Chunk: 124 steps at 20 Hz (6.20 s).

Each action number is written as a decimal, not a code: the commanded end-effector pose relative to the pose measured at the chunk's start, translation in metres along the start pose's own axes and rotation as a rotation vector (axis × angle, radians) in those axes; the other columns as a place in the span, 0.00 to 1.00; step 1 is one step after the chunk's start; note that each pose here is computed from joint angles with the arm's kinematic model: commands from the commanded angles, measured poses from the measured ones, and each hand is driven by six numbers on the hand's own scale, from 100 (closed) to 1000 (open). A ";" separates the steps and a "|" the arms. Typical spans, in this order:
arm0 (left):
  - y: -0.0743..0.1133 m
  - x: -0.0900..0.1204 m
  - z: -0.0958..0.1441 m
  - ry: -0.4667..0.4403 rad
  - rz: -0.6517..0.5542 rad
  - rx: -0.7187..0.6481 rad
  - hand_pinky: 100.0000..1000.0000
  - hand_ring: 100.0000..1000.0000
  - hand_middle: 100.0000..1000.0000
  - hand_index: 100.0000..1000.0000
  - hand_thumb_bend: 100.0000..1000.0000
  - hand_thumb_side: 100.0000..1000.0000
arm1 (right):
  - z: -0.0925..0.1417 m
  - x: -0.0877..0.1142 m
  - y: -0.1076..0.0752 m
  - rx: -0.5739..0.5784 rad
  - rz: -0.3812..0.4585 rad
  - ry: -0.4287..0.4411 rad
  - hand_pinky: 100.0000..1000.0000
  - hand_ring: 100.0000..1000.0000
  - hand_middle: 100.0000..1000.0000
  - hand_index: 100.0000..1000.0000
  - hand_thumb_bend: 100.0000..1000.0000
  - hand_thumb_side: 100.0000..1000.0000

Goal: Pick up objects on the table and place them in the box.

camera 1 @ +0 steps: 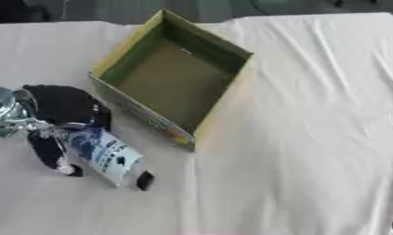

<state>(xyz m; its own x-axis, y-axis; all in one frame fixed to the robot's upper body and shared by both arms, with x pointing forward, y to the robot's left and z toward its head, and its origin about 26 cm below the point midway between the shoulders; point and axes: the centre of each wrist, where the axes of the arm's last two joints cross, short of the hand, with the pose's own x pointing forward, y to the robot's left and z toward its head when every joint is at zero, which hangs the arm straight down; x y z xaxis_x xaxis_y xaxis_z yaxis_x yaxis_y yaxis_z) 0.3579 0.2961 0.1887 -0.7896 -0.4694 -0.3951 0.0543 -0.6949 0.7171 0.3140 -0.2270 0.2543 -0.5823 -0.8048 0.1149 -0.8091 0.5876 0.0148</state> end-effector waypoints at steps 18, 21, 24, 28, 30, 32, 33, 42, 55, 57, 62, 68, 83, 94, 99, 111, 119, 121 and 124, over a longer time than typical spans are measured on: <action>-0.013 -0.003 0.004 -0.010 -0.064 0.139 0.00 0.15 0.19 0.41 0.08 0.57 | -0.008 0.002 0.002 0.020 -0.003 -0.019 0.23 0.38 0.43 0.65 0.00 0.88; -0.013 -0.005 0.007 0.010 -0.055 0.135 0.00 0.12 0.17 0.41 0.06 0.60 | -0.007 0.002 0.002 0.020 -0.001 -0.017 0.23 0.38 0.43 0.65 0.00 0.88; -0.011 -0.008 0.014 0.037 -0.052 0.125 0.00 0.09 0.15 0.41 0.06 0.59 | -0.007 0.003 0.002 0.019 0.003 -0.014 0.23 0.38 0.43 0.65 0.00 0.88; -0.005 -0.011 0.024 0.077 -0.045 0.122 0.00 0.09 0.15 0.41 0.07 0.58 | -0.006 0.004 0.001 0.020 0.009 -0.010 0.23 0.38 0.43 0.65 0.00 0.88; -0.003 -0.013 0.031 0.098 -0.050 0.113 0.00 0.09 0.15 0.41 0.08 0.58 | -0.005 0.004 0.001 0.020 0.011 -0.007 0.23 0.38 0.43 0.65 0.00 0.88; -0.002 -0.015 0.036 0.117 -0.060 0.101 0.00 0.10 0.16 0.41 0.08 0.58 | -0.004 0.004 0.001 0.021 0.013 -0.005 0.23 0.38 0.43 0.65 0.00 0.88; -0.001 -0.016 0.039 0.128 -0.067 0.095 0.00 0.10 0.16 0.41 0.08 0.58 | -0.004 0.004 0.001 0.021 0.014 -0.004 0.23 0.38 0.43 0.65 0.00 0.88; 0.020 -0.022 0.061 0.198 -0.136 0.144 0.00 0.10 0.15 0.41 0.07 0.58 | -0.003 0.005 0.000 0.022 0.020 0.003 0.23 0.38 0.43 0.65 0.00 0.88; 0.055 -0.026 0.079 0.197 -0.028 0.372 0.00 0.02 0.12 0.41 0.07 0.57 | -0.002 0.006 0.000 0.018 0.023 0.008 0.23 0.38 0.43 0.65 0.00 0.88; 0.058 -0.027 0.081 0.193 -0.004 0.389 0.00 0.01 0.12 0.41 0.07 0.58 | -0.002 0.006 0.000 0.018 0.024 0.010 0.23 0.38 0.43 0.65 0.00 0.88; 0.070 -0.030 0.084 0.179 0.016 0.449 0.00 0.00 0.12 0.41 0.07 0.58 | -0.001 0.006 -0.001 0.018 0.025 0.013 0.23 0.38 0.43 0.65 0.00 0.88; 0.084 -0.038 0.082 0.176 0.011 0.529 0.00 0.00 0.11 0.41 0.07 0.58 | -0.001 0.006 0.000 0.014 0.021 0.012 0.23 0.38 0.43 0.65 0.00 0.88; 0.099 -0.045 0.073 0.123 0.023 0.655 0.00 0.00 0.11 0.41 0.08 0.57 | -0.008 0.004 0.001 0.006 0.001 0.003 0.23 0.38 0.43 0.65 0.00 0.88; 0.101 -0.050 0.051 0.039 -0.065 0.863 0.00 0.00 0.11 0.40 0.08 0.55 | -0.014 -0.002 0.005 0.009 -0.036 -0.002 0.24 0.38 0.43 0.65 0.00 0.88; 0.095 -0.054 0.044 0.033 -0.120 0.985 0.00 0.00 0.11 0.40 0.08 0.54 | -0.020 -0.006 0.009 0.018 -0.065 -0.004 0.24 0.38 0.43 0.65 0.00 0.88; 0.064 -0.070 0.036 0.101 -0.211 1.060 0.00 0.00 0.11 0.40 0.08 0.53 | -0.035 -0.016 0.018 0.018 -0.125 -0.030 0.24 0.38 0.43 0.65 0.00 0.88; 0.053 -0.079 0.031 0.235 -0.237 1.041 0.00 0.00 0.10 0.40 0.08 0.52 | -0.040 -0.018 0.019 0.011 -0.139 -0.044 0.24 0.37 0.43 0.65 0.00 0.88; 0.051 -0.081 0.028 0.284 -0.230 1.031 0.00 0.00 0.09 0.40 0.08 0.51 | -0.042 -0.018 0.020 0.010 -0.142 -0.047 0.24 0.37 0.43 0.65 0.00 0.88; 0.049 -0.083 0.025 0.354 -0.202 1.015 0.00 0.00 0.08 0.40 0.08 0.50 | -0.044 -0.018 0.021 0.008 -0.148 -0.053 0.24 0.37 0.43 0.65 0.00 0.88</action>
<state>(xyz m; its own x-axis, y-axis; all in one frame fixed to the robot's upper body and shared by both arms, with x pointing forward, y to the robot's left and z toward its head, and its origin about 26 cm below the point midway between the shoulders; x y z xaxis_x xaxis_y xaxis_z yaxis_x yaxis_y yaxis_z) 0.4109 0.3116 0.2570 -0.5421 -0.6191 -0.5682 -0.6868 -0.0633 0.7241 0.3146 -0.1964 0.2877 -0.4628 -0.8831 0.0766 -0.8835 0.4666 0.0418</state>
